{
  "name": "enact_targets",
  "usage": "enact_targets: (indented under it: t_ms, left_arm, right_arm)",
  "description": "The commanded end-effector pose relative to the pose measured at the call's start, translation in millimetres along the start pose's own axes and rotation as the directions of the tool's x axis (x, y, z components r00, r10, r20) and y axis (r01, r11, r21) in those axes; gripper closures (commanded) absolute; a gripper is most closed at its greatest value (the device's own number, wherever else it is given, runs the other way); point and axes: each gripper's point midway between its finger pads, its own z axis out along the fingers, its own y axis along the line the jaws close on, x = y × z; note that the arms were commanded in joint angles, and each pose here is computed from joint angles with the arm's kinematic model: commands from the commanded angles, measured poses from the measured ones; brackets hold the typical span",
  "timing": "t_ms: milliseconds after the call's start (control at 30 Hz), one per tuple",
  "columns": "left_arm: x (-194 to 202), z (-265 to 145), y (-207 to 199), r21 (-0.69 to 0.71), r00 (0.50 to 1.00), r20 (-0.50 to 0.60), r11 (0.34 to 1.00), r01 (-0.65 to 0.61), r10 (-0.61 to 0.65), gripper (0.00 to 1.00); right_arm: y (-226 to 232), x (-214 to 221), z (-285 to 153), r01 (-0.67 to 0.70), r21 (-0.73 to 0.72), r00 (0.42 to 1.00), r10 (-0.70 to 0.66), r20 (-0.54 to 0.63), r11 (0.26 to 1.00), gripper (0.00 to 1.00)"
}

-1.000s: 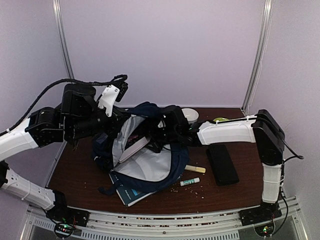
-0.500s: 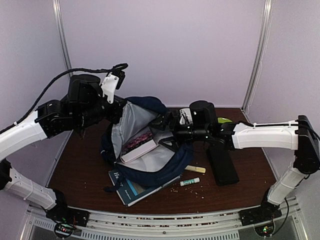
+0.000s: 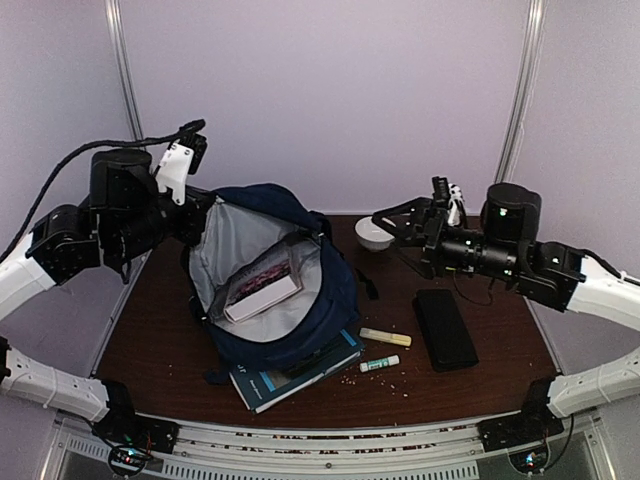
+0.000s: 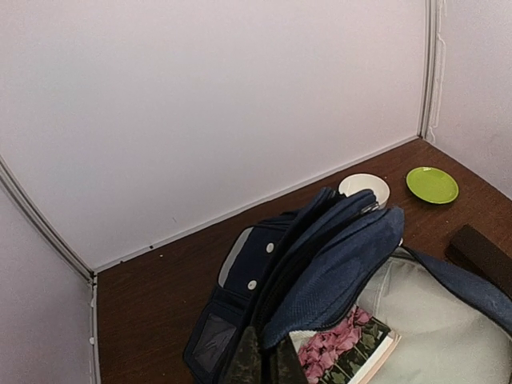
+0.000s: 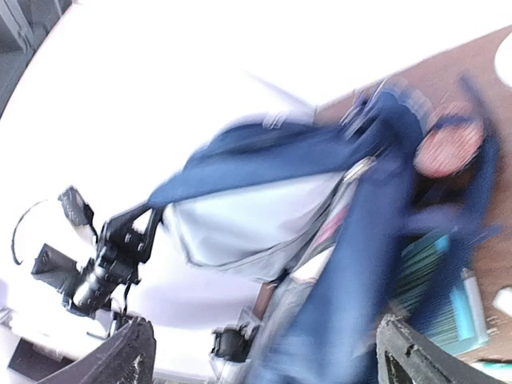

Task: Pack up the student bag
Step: Place the book in the student bag, then adjust the student bag at the center of the board.

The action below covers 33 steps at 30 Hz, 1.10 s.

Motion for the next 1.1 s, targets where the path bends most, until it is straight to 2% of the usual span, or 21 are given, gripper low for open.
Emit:
enact_targets:
  t_ms: [0, 100, 200, 300, 433, 533, 633, 933, 1067]
  left_arm:
    - [-27.1, -26.9, 32.0, -0.067, 0.99, 0.125, 0.995, 0.076, -0.067, 1.0]
    - [-21.5, -26.4, 29.6, -0.052, 0.99, 0.117, 0.995, 0.082, -0.075, 1.0]
    - [-17.0, -25.6, 28.0, -0.045, 0.991, 0.11, 0.995, 0.085, -0.079, 1.0]
    - [-13.2, -25.5, 29.1, -0.051, 0.991, 0.107, 0.995, 0.081, -0.076, 1.0]
    - [-8.9, -25.3, 29.1, -0.053, 0.993, 0.099, 0.996, 0.065, -0.059, 1.0]
    - [-6.5, -27.4, 29.8, -0.05, 0.993, 0.1, 0.997, 0.062, -0.057, 1.0]
    - [-6.6, -31.8, 33.5, -0.055, 0.992, 0.108, 0.996, 0.064, -0.058, 1.0]
    - [-8.2, -58.3, 57.3, -0.101, 0.989, 0.127, 0.991, 0.085, -0.072, 1.0]
    - [-7.1, -68.9, 67.7, -0.124, 0.988, 0.132, 0.987, 0.1, -0.083, 1.0]
  right_arm:
    - [-77.5, -2.5, -14.7, 0.024, 0.254, 0.993, -0.052, 0.101, 0.967, 0.05]
    - [-90.0, 19.9, 10.4, -0.025, 0.233, 0.999, 0.02, 0.025, 0.972, 0.05]
    - [-69.2, 32.8, 37.4, -0.081, 0.105, 0.997, 0.083, -0.01, 0.991, 0.03]
    - [-74.3, 43.4, 60.2, -0.053, 0.174, 0.996, 0.064, -0.058, 0.983, 0.02]
    - [-64.5, 55.4, 96.0, -0.048, 0.163, 0.99, 0.069, -0.126, 0.985, 0.03]
    - [-69.7, 60.6, 118.3, -0.039, 0.193, 0.985, 0.07, -0.155, 0.98, 0.08]
    - [-66.2, 63.0, 140.2, -0.03, 0.184, 0.981, 0.065, -0.185, 0.982, 0.17]
    - [-46.4, 57.1, 184.0, 0.03, 0.158, 0.973, 0.008, -0.231, 0.987, 0.71]
    - [-30.5, 51.7, 199.6, 0.043, 0.123, 0.969, -0.012, -0.245, 0.991, 0.88]
